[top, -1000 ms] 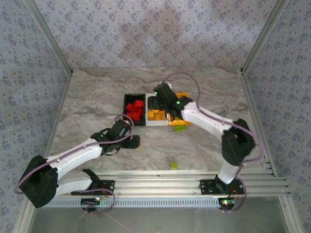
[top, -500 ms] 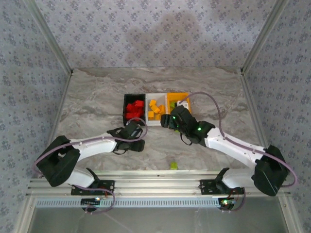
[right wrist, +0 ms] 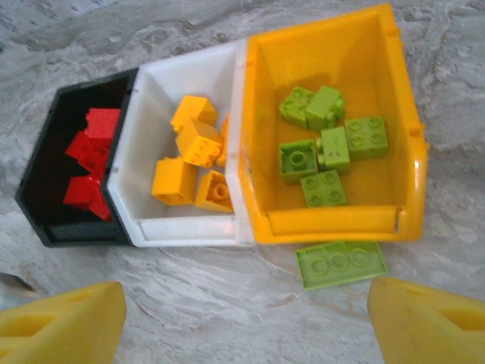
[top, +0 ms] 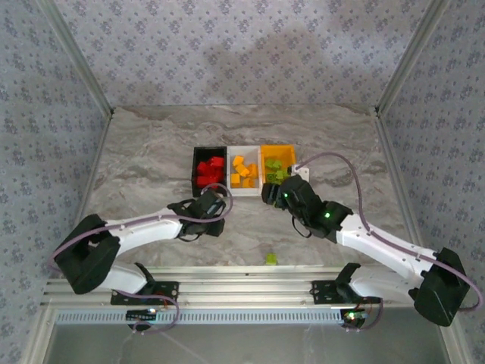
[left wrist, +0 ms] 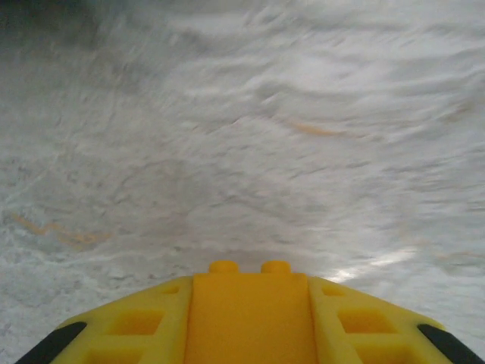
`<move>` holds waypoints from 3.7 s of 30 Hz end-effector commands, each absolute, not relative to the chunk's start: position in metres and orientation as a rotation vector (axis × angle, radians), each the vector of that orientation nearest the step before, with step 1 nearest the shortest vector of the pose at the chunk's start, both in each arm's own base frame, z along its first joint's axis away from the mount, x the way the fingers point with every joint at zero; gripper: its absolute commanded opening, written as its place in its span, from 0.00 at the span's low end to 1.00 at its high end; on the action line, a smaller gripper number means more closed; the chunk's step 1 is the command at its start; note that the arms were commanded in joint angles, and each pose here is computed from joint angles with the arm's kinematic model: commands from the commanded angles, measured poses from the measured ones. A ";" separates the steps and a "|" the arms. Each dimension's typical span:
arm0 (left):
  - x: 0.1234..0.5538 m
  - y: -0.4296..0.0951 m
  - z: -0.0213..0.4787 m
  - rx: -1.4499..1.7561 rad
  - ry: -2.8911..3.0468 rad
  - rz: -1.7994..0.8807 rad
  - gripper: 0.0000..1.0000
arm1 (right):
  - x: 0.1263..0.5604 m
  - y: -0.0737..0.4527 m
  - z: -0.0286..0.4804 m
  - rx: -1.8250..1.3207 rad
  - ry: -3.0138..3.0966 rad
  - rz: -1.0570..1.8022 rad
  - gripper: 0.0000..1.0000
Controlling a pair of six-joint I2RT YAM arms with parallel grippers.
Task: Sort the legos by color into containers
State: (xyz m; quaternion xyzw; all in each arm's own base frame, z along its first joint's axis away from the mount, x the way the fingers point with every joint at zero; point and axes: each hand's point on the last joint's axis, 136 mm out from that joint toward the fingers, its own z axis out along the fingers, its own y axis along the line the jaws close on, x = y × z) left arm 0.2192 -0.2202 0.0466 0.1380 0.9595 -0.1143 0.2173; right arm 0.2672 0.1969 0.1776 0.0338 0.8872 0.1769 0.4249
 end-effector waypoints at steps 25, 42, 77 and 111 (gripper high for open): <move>0.403 -0.332 0.128 0.218 2.472 -0.437 0.62 | 0.225 0.147 0.124 0.185 2.330 0.344 0.87; 0.297 -0.314 0.205 0.298 2.311 -0.640 0.99 | 0.147 0.211 0.054 -0.219 2.742 0.337 0.86; 0.219 -0.170 0.083 -0.025 2.446 -0.383 1.00 | 0.245 0.212 0.147 -0.175 2.466 0.255 0.32; 0.208 -0.140 0.090 -0.145 2.379 -0.407 1.00 | 0.300 0.184 0.122 -0.007 2.361 0.220 1.00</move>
